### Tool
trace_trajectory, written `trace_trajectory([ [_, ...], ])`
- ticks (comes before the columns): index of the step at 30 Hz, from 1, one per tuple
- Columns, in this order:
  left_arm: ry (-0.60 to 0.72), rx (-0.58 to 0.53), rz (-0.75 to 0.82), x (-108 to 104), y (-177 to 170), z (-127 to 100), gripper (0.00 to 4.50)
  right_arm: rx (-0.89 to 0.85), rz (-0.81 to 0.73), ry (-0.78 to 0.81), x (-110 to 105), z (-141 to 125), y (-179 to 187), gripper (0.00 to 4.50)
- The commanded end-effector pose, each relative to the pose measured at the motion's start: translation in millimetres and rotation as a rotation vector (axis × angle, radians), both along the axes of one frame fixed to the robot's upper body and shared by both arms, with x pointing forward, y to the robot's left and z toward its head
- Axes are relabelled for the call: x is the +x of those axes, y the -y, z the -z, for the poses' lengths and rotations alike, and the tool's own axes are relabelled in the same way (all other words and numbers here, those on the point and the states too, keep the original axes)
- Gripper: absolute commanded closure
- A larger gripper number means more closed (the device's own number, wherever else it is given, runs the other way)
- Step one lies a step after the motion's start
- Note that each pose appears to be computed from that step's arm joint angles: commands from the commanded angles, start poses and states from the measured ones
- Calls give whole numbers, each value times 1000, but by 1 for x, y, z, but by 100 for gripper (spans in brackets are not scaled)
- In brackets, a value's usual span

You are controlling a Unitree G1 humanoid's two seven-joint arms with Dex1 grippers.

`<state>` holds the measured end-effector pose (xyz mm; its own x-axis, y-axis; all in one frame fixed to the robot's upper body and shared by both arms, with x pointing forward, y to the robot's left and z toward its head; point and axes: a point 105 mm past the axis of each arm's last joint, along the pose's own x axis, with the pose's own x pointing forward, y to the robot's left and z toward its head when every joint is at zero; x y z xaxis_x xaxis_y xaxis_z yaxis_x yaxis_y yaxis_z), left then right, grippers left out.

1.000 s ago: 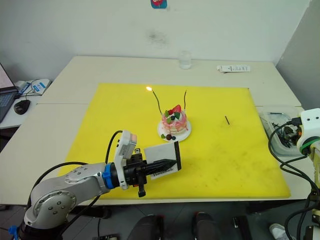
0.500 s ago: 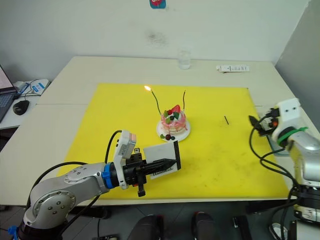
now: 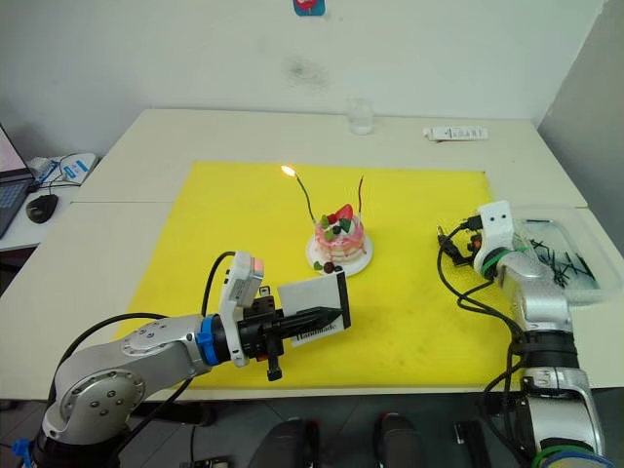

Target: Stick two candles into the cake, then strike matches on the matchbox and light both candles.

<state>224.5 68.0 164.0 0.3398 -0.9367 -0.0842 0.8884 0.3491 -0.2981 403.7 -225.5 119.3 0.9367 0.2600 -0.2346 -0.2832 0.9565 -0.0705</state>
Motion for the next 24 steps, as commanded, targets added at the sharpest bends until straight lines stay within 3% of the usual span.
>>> trace_trajectory([
  [1,42,-8,11,-4,1,-9,450,-6,1,65,9,-15,-4,3],
  [12,43,-8,15,-5,3,-10,450,-23,1,68,21,-5,-21,3],
  [15,44,-8,14,-5,3,-10,450,-27,12,63,23,-2,-22,67],
  [19,44,-7,16,-6,3,-9,450,-28,13,55,24,2,-25,207],
  [24,43,-1,19,-7,3,-9,450,-23,25,50,25,5,-24,207],
])
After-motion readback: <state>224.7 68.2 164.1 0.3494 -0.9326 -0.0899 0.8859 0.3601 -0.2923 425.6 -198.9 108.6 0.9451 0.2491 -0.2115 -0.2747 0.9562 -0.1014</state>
